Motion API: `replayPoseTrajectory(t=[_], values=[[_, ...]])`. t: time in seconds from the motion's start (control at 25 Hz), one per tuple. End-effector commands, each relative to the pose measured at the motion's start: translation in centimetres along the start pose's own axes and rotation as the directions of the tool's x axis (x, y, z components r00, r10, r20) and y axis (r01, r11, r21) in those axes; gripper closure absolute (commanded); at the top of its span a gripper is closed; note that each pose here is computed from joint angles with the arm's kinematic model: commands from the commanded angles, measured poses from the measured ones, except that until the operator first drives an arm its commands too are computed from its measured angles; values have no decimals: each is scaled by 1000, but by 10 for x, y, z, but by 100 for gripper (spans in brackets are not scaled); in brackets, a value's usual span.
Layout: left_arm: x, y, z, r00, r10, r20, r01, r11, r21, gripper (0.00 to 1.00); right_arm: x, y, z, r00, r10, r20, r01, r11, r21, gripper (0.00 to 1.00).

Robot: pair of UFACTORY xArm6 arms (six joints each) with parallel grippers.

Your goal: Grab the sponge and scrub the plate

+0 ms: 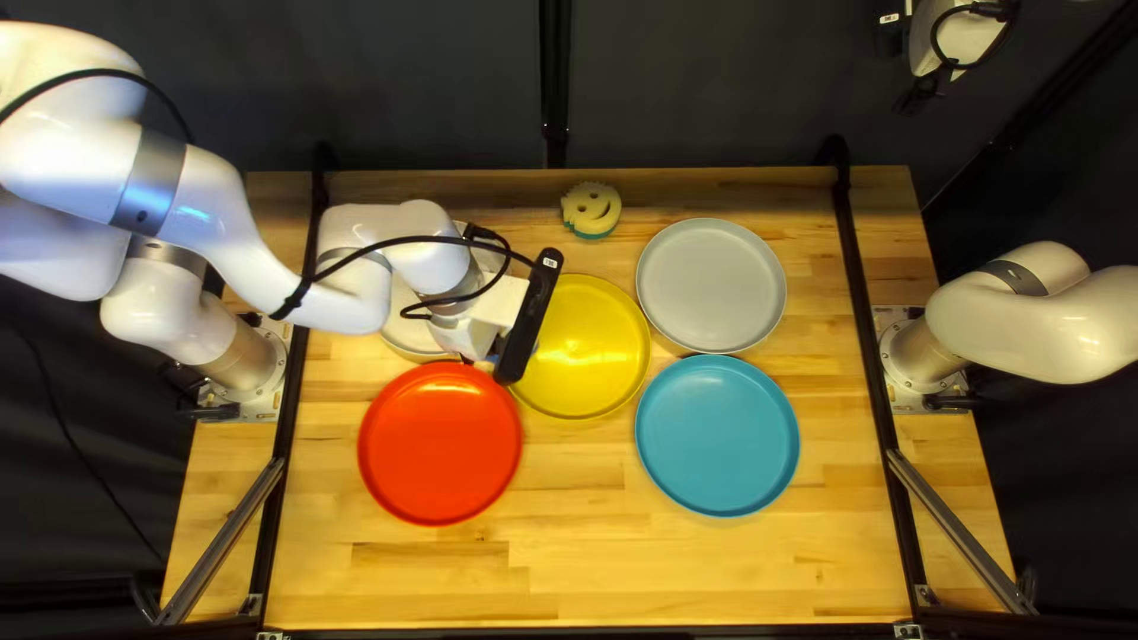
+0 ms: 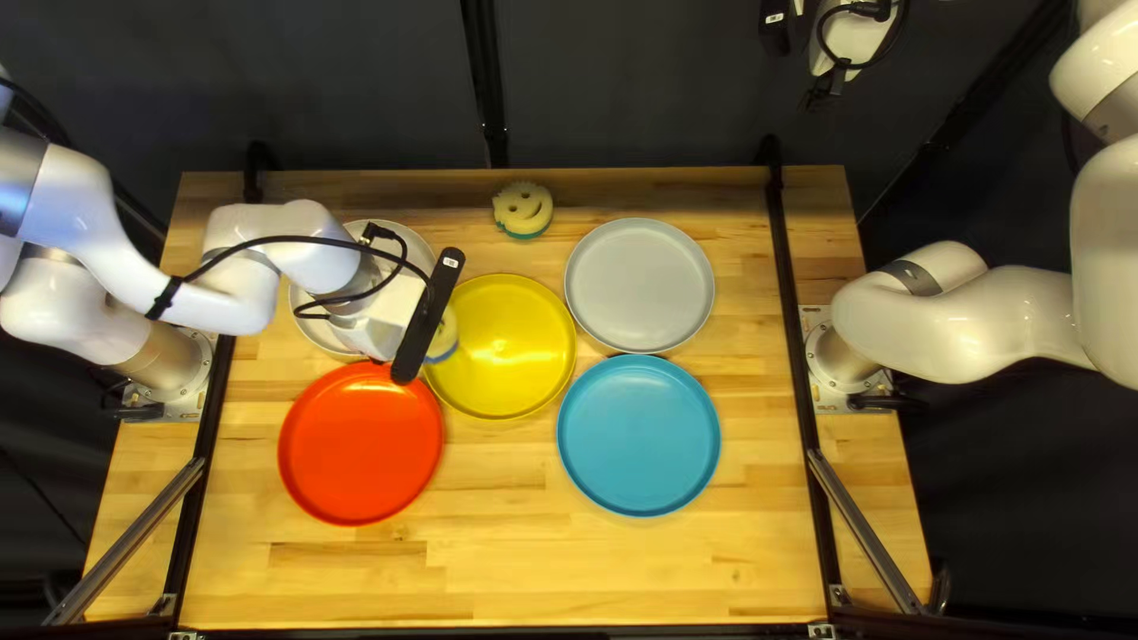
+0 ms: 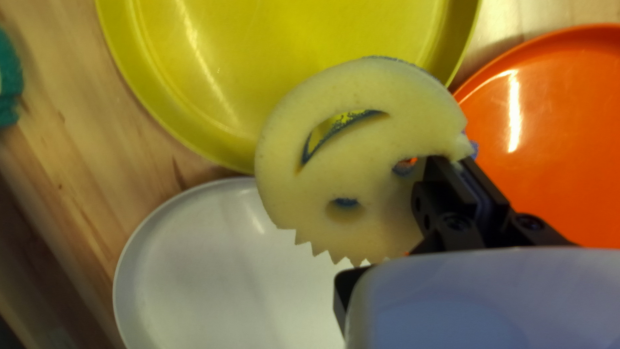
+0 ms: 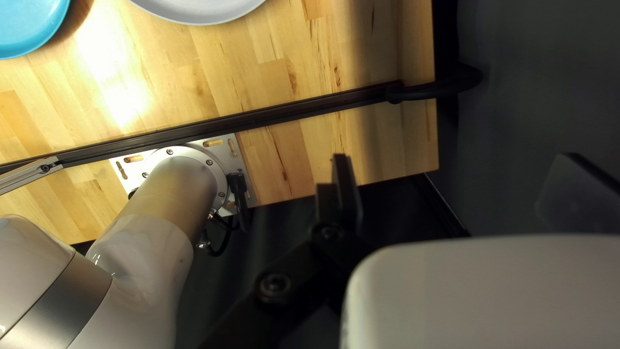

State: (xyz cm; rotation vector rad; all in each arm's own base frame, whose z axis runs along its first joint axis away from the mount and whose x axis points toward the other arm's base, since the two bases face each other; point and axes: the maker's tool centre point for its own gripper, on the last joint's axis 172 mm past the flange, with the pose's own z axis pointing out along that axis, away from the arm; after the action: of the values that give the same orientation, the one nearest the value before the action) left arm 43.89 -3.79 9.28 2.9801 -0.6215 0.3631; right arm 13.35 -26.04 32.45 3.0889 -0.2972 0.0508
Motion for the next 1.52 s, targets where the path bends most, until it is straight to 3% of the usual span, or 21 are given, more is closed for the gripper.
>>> replayPoseTrajectory(t=[0.04,1.2,1.52], values=[[6,-6,13,1000,16,-13,-16,1000,-13,100,0,0,0,1000,0,0,0,1000,0,0],[12,-5,33,1000,26,-16,-26,999,-37,100,0,0,0,1000,0,0,0,1000,0,0],[-1,-24,38,1000,20,-19,-21,999,-51,100,0,0,0,1000,0,0,0,1000,0,0]])
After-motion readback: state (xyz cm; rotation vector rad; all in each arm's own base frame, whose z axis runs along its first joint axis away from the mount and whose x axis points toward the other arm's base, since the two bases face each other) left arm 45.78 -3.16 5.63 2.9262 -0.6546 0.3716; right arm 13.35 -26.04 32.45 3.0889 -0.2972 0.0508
